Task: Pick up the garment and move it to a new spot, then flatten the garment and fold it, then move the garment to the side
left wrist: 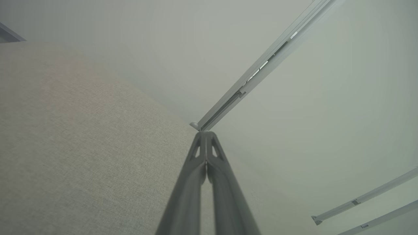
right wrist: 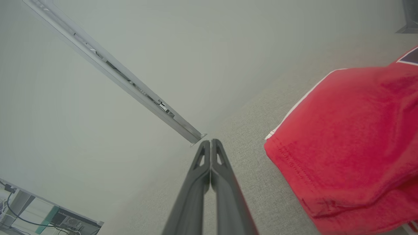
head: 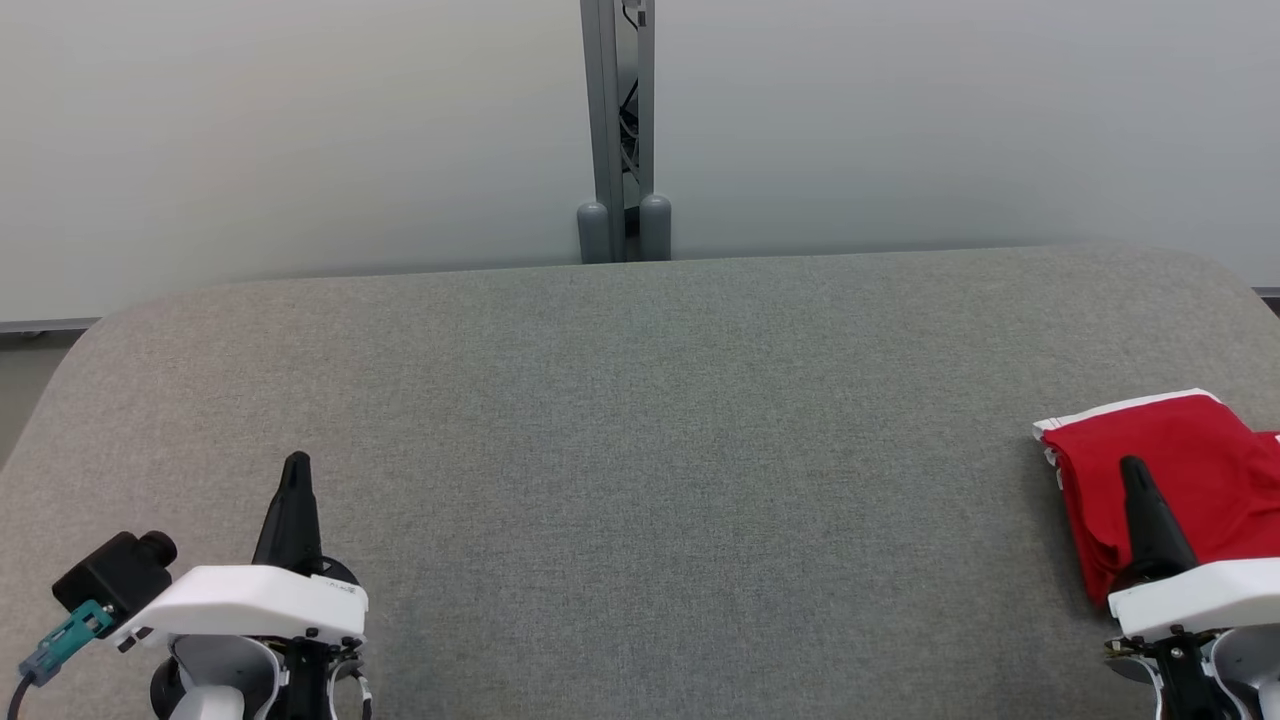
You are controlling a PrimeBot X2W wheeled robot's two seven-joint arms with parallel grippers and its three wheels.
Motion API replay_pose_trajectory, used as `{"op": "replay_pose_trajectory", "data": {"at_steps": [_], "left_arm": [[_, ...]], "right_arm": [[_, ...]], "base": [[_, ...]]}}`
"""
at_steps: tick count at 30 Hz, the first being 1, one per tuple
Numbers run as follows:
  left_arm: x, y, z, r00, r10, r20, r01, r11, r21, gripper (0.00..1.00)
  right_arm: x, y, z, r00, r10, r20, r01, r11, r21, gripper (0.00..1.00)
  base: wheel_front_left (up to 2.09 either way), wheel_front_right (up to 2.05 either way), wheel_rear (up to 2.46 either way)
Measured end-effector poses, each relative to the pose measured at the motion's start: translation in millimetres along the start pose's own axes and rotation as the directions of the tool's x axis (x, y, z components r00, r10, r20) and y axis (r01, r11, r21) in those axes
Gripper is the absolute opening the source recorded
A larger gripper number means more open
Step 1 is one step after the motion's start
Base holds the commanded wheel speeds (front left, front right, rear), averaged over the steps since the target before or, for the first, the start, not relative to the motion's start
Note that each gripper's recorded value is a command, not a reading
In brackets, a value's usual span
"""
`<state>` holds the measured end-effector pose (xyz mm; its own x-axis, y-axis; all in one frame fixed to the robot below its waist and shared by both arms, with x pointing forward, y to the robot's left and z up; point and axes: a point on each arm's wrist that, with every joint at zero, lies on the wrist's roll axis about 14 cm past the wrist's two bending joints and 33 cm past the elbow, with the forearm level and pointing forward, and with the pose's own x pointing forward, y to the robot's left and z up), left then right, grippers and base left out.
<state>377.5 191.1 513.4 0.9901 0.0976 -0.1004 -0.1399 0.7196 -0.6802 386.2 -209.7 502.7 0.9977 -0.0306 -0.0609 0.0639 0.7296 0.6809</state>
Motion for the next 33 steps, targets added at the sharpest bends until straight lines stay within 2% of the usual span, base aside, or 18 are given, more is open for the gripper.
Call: {"op": "replay_pose_trajectory", "data": {"at_steps": [11, 33], "left_arm": [[7.3, -6.5, 5.9, 1.0, -0.004, -0.004, 0.003, 0.99, -0.138, 0.0], [19.8, -23.0, 16.6, 0.999, -0.036, -0.014, 0.028, 0.926, -0.377, 0.0]], "right_arm": [[10.2, 0.1, 5.5, 1.0, -0.002, 0.0, 0.002, 0.991, 0.137, 0.0], [27.6, 2.2, 16.7, 1.0, 0.007, 0.006, -0.008, 0.927, 0.375, 0.0]], "base": [[0.0, 0.0, 0.0], [0.0, 0.0, 0.0]]}}
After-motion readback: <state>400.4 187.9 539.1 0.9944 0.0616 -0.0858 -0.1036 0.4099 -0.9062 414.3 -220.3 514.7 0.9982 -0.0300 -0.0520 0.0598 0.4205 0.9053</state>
